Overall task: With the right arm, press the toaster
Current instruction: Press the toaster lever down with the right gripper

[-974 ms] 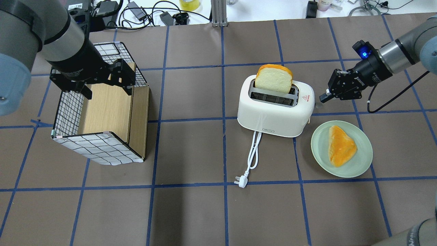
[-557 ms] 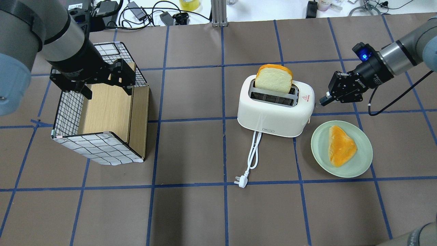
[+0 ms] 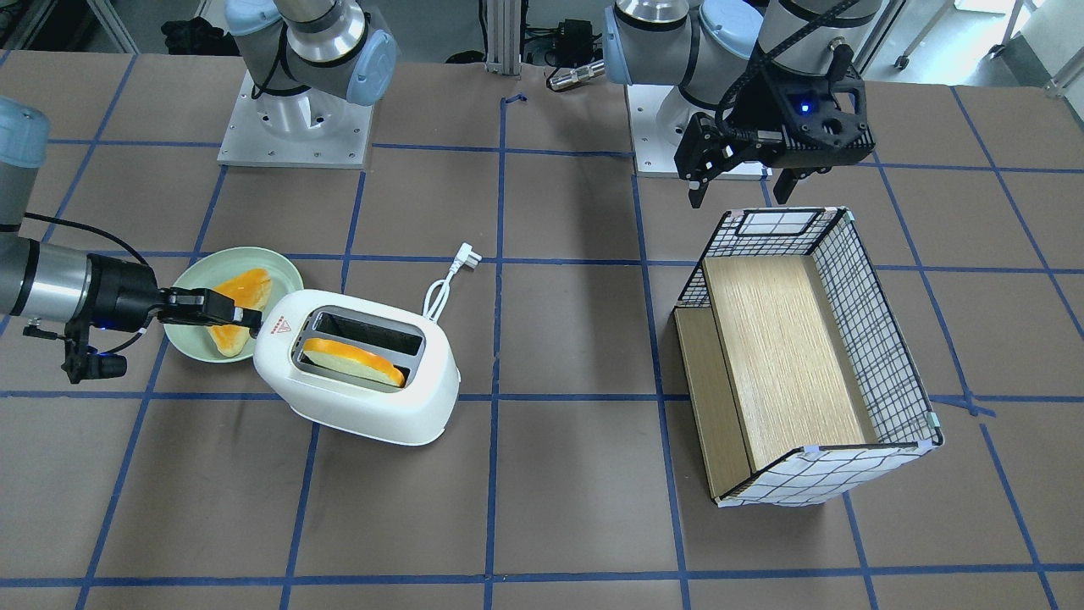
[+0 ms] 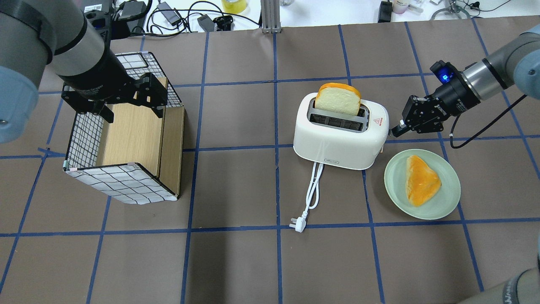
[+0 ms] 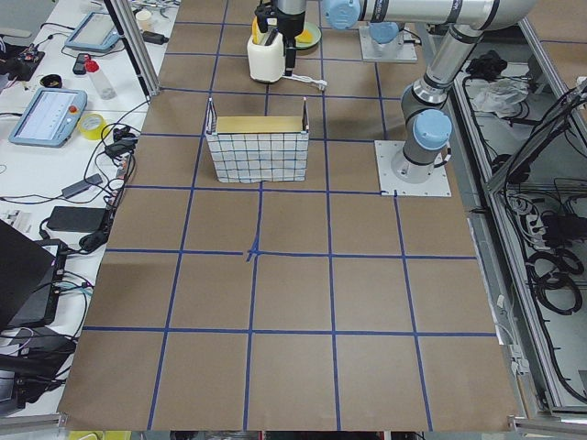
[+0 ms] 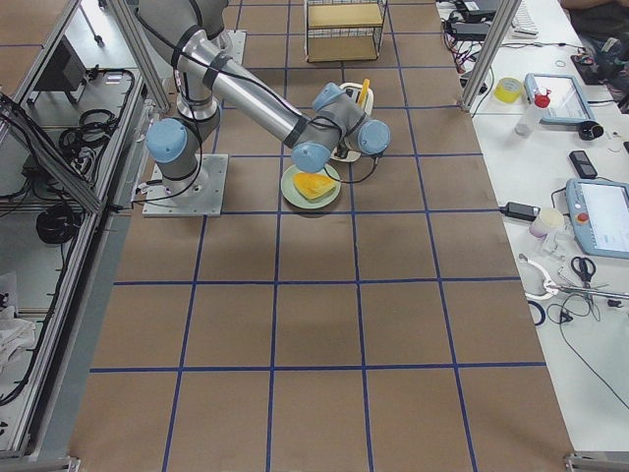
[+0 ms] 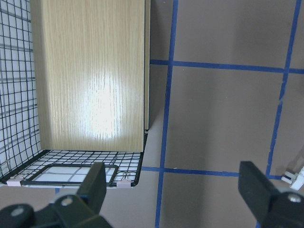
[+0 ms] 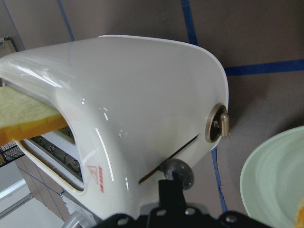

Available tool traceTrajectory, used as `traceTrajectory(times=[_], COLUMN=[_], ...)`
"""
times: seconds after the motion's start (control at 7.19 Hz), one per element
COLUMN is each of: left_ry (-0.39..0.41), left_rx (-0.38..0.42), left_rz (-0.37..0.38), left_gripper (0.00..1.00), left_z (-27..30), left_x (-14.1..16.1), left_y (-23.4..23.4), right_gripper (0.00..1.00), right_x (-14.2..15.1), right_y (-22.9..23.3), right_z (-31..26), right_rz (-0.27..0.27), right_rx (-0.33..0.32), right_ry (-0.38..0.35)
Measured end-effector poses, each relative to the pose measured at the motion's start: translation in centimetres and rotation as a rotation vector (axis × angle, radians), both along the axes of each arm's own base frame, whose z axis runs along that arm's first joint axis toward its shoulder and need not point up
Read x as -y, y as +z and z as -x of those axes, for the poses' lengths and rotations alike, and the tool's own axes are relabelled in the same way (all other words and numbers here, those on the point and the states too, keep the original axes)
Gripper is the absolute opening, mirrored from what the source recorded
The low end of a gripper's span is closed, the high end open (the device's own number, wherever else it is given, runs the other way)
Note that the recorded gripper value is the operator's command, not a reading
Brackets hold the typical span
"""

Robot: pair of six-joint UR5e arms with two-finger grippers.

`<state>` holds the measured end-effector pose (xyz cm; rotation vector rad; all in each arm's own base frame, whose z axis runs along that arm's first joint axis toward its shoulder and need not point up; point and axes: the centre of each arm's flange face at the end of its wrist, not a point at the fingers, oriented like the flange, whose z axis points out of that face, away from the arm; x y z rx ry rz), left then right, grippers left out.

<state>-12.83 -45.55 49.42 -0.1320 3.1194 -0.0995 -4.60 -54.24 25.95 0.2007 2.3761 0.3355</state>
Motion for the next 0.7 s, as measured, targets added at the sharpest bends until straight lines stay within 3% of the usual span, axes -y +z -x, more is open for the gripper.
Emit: traceTrajectory(times=[0.7], left_ry=[0.0], left_rx=[0.0], left_rz=[0.0], left_gripper=[1.0], left_z=[0.0], left_x=[0.0], left_y=[0.0], right_gripper=[0.0], right_x=[0.6], right_y=[-2.0], right_z=[0.5], right_rz=[-0.006], right_rx=[-0.024], right_ry=[0.007])
